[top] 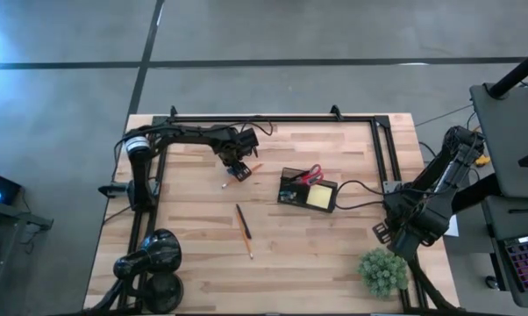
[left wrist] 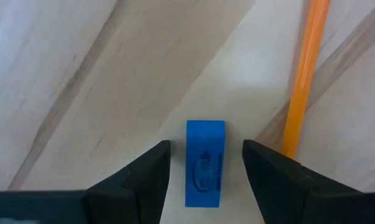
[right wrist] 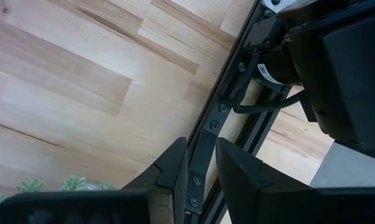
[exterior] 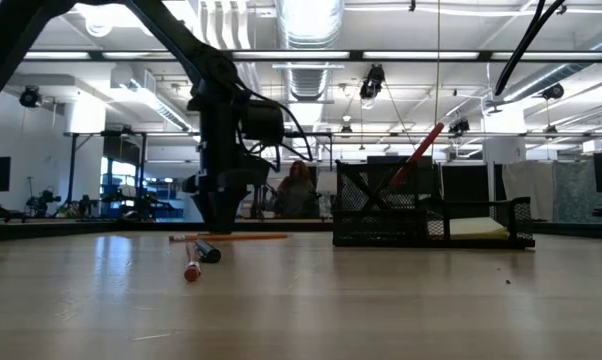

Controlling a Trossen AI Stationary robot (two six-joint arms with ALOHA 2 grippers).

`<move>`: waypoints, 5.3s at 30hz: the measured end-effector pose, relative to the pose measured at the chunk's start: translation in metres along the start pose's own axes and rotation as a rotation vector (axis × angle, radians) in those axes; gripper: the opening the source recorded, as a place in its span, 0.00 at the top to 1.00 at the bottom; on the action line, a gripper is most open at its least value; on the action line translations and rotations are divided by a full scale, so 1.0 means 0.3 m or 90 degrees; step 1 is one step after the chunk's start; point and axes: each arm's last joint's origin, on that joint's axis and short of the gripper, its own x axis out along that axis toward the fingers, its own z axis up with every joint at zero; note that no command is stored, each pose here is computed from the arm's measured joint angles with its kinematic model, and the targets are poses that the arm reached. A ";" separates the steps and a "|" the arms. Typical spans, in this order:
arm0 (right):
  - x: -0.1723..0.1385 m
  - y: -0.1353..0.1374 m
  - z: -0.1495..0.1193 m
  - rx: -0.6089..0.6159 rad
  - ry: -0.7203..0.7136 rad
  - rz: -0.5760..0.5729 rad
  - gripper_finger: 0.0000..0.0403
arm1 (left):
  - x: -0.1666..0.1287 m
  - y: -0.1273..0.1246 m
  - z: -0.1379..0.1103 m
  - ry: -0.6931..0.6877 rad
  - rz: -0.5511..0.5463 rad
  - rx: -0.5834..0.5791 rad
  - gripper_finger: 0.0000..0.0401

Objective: Pick and place office supplies into organizer
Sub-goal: Put the eraser into the desk organizer

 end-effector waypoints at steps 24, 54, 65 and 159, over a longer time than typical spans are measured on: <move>0.000 0.003 -0.001 0.000 0.001 0.007 0.81 | -0.016 -0.003 -0.013 0.026 0.003 0.052 0.80; 0.000 0.004 -0.002 -0.001 0.001 0.008 0.81 | -0.285 -0.330 -0.073 -0.200 0.040 0.349 0.98; 0.000 0.005 -0.002 0.002 0.003 0.011 0.81 | -0.309 -0.098 0.002 -0.150 0.054 0.179 0.91; 0.006 0.003 -0.001 -0.123 -0.001 0.004 0.81 | -0.315 -0.690 0.048 -0.314 -0.144 0.405 0.98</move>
